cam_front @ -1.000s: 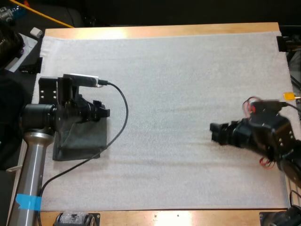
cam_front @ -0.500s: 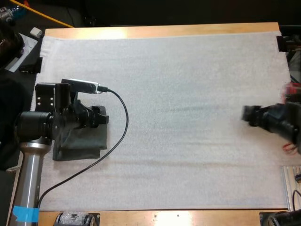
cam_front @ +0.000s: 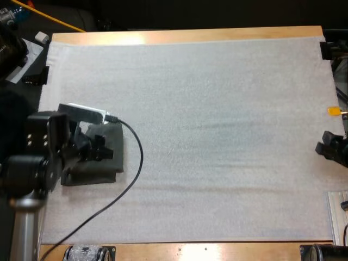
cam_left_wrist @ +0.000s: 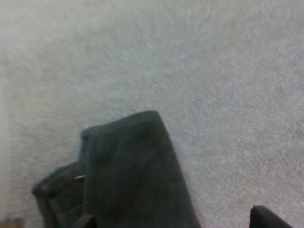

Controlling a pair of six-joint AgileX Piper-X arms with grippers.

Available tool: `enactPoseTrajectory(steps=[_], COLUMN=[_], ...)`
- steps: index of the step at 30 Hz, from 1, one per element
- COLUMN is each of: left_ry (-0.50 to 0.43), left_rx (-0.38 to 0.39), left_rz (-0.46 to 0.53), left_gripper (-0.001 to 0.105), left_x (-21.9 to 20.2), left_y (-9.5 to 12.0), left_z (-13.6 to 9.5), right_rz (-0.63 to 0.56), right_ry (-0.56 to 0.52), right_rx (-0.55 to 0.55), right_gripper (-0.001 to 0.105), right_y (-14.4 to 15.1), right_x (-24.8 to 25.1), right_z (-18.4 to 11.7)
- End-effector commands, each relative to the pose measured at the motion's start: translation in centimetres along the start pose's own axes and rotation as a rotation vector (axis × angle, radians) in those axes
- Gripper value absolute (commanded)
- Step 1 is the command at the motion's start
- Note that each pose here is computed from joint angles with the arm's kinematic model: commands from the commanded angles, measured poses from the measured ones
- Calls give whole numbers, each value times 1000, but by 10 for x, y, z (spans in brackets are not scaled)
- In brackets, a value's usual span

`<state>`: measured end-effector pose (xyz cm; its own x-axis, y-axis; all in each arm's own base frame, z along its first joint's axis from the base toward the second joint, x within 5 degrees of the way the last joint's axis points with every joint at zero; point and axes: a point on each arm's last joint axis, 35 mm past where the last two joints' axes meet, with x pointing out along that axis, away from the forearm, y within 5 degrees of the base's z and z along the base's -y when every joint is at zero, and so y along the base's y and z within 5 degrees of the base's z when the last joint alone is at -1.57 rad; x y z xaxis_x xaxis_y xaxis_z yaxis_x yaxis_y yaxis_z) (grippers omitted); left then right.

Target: Pick towel from pile, fold and stack

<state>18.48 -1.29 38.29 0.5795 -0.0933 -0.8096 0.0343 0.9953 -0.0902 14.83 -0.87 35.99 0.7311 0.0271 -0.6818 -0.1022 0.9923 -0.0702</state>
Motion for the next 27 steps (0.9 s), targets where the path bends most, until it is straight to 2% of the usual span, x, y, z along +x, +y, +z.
enactPoseTrajectory(steps=[1,3,5,15,27], left_ry=[-62,-93,-80,-237,-430], left_rx=[20,24,12,-1,-2], left_rz=[26,33,20,18,18], left_gripper=[61,61,61,61,62], left_x=[-23,-34,-26,-60,-102], left_y=[0,1,0,4,7], left_z=[-9,-15,-16,-88,-154], right_rz=[-1,3,1,-11,-36], right_ry=[-44,-71,-48,-148,-318], right_rx=[-48,-58,-40,-63,-87], right_gripper=[63,63,63,63,63], right_y=[5,7,5,13,26], right_x=[-22,-32,-24,-70,-122], right_z=[-8,-11,-9,-36,-83])
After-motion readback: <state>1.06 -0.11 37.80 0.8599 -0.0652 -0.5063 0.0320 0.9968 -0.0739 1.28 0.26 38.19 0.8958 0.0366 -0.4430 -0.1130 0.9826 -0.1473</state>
